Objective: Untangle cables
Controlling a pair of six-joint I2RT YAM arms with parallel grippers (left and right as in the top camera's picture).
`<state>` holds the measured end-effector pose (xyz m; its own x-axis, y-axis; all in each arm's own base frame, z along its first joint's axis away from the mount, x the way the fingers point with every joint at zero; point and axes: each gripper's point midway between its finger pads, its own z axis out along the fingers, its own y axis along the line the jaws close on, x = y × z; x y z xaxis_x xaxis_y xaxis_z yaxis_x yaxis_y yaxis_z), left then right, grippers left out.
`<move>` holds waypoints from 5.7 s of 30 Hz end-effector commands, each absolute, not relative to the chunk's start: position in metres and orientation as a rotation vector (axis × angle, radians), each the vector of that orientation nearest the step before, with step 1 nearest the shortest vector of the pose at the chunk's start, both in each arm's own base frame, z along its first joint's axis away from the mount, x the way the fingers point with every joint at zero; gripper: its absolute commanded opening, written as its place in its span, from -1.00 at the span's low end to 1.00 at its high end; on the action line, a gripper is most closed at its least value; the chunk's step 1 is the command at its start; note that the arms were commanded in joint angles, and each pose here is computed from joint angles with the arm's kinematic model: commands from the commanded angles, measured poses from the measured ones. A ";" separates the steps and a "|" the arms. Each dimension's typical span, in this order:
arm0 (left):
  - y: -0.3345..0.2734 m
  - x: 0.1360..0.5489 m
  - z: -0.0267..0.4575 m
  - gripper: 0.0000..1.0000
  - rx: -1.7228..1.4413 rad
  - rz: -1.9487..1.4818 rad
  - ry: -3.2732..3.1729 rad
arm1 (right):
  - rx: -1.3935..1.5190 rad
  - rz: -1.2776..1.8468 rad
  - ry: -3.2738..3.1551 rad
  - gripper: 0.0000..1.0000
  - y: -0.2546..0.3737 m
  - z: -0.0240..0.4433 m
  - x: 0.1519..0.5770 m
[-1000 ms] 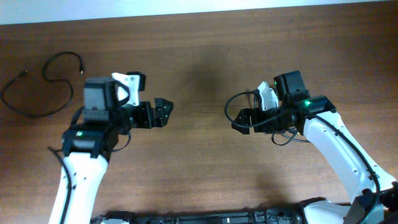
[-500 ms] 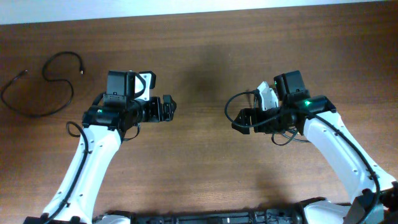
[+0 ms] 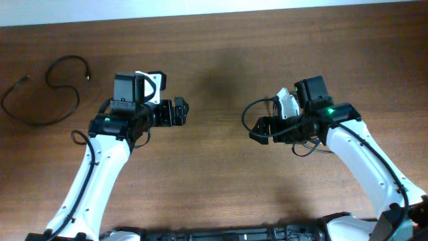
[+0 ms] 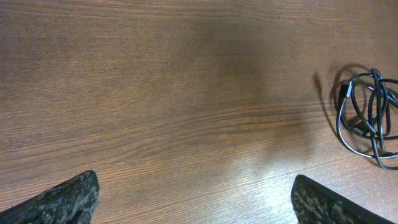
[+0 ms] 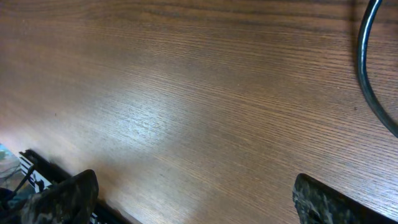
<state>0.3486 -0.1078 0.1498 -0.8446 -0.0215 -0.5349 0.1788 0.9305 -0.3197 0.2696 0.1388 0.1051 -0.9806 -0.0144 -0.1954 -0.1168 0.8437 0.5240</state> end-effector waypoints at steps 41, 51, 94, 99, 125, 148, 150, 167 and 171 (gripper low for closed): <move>-0.104 0.333 0.137 0.98 0.123 -0.460 2.617 | 0.199 0.675 2.867 -0.92 0.050 0.026 0.345; -0.104 0.333 0.137 0.98 0.123 -0.460 2.617 | -0.060 1.499 2.418 -0.92 0.128 0.127 0.367; -0.104 0.289 0.219 0.98 0.169 -0.536 2.411 | -0.301 1.171 2.650 -0.92 0.239 0.143 0.336; -0.092 0.258 0.246 0.98 0.191 -0.479 2.333 | -0.373 1.190 2.614 -0.92 0.256 0.165 0.335; -0.071 0.269 0.216 0.98 0.179 -0.287 2.447 | -0.382 0.803 2.392 0.50 0.251 0.244 0.370; -0.074 0.372 0.076 0.13 -0.374 -0.285 2.670 | 0.175 0.479 2.903 0.97 0.107 0.176 0.327; -0.075 0.387 0.084 -0.33 -0.362 -0.302 2.604 | 0.175 0.480 2.900 0.97 0.108 0.175 0.330; -0.101 0.382 0.342 -1.00 0.144 -0.437 1.830 | -0.153 0.700 2.854 0.99 0.217 0.130 0.356; -0.095 0.347 0.401 -1.00 0.156 -0.436 1.651 | -0.143 0.790 2.859 0.97 0.234 0.134 0.350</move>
